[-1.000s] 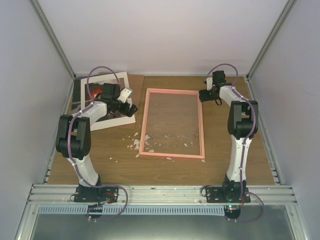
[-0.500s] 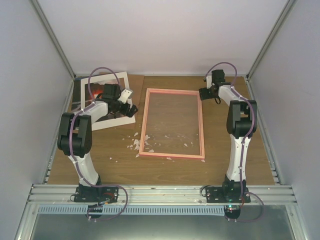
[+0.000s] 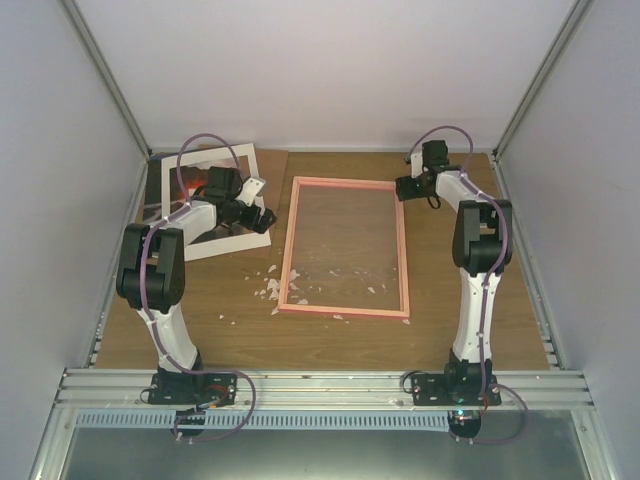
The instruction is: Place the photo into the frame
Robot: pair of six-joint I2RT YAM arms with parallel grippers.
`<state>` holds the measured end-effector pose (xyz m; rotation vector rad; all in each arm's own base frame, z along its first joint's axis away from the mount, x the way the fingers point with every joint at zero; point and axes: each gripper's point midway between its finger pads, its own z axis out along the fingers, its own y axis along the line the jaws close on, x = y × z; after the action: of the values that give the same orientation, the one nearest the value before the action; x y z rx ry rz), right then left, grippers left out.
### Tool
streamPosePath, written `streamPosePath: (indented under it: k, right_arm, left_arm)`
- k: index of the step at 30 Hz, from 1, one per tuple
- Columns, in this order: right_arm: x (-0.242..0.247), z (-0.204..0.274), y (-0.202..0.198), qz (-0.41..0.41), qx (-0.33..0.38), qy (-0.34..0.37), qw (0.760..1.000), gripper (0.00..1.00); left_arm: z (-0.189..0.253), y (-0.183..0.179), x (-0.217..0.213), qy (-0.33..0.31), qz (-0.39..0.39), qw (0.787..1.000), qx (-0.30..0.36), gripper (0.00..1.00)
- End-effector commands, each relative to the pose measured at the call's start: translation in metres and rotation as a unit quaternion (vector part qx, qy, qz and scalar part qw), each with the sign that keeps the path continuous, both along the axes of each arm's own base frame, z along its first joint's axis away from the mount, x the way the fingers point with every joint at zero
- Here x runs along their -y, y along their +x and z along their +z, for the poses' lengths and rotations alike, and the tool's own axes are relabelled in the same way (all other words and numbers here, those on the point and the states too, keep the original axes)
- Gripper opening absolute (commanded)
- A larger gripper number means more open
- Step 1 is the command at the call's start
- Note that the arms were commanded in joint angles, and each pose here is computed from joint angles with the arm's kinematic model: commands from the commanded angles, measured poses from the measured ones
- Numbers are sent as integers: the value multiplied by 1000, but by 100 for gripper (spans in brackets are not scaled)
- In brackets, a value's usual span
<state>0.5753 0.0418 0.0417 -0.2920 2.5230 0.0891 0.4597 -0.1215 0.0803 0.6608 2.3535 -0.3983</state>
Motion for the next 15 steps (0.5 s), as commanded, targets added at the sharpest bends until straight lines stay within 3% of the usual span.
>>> streamPosePath:
  k: [1, 9, 15]
  right_arm:
    - [4, -47, -16, -10, -57, -27, 998, 81]
    - [15, -51, -14, -29, -67, -52, 996, 80]
    - [-15, 10, -13, 18, -36, 25, 999, 84]
  left_arm:
    - [9, 12, 5, -6, 0, 1000, 19, 99]
    - [8, 13, 6, -7, 0, 1000, 19, 99]
    - [12, 12, 6, -6, -3, 1000, 24, 99]
